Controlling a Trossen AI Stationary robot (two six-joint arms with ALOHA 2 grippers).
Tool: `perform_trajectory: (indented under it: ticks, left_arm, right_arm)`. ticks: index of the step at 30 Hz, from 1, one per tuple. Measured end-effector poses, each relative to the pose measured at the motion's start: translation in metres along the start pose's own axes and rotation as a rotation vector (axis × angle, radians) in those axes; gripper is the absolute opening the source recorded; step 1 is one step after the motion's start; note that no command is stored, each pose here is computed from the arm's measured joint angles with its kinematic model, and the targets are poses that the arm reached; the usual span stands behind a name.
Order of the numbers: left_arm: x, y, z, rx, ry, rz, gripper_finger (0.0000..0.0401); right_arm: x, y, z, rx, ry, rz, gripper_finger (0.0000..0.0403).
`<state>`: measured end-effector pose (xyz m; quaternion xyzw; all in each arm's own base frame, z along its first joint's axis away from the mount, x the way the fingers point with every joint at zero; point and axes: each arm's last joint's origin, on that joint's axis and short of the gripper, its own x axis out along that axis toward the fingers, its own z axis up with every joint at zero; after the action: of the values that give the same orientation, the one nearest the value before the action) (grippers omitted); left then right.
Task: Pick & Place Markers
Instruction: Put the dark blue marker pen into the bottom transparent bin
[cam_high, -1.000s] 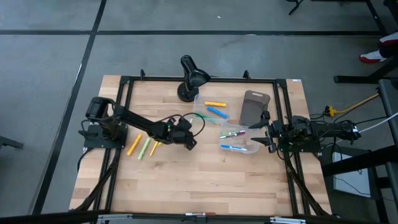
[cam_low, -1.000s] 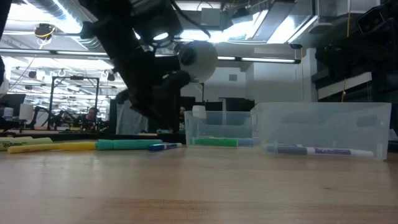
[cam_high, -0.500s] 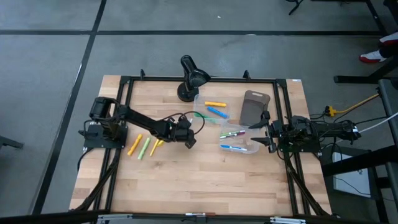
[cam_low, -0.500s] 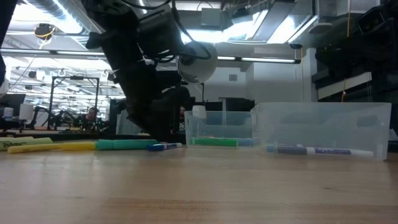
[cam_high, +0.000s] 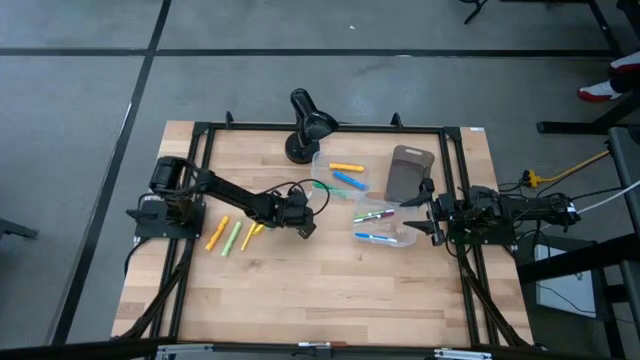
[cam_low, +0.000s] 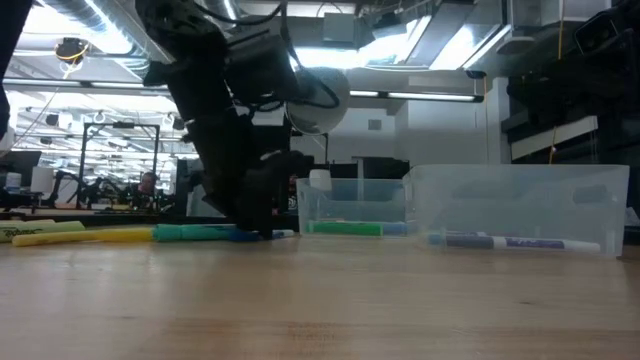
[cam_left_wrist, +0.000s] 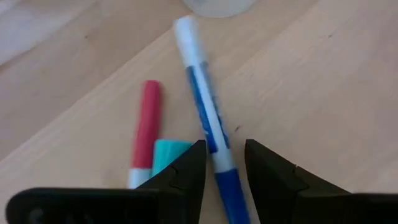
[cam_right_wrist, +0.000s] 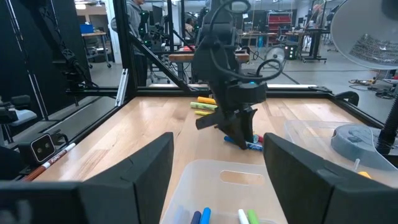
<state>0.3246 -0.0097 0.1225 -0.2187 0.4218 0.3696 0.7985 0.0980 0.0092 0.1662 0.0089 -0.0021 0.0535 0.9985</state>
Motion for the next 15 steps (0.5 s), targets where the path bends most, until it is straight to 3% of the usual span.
perform_trajectory:
  ticks: [9, 15]
  left_arm:
    - [0.0124, -0.0025, -0.0094, 0.040, -0.015, 0.063, 0.0101]
    - [0.0115, -0.0024, -0.0089, 0.083, 0.010, 0.040, 0.0051]
  right_arm:
    - [0.0000, 0.0000, 0.0000, 0.000, 0.000, 0.000, 0.0244]
    - [0.0000, 0.0000, 0.0000, 0.000, 0.000, 0.000, 0.0244]
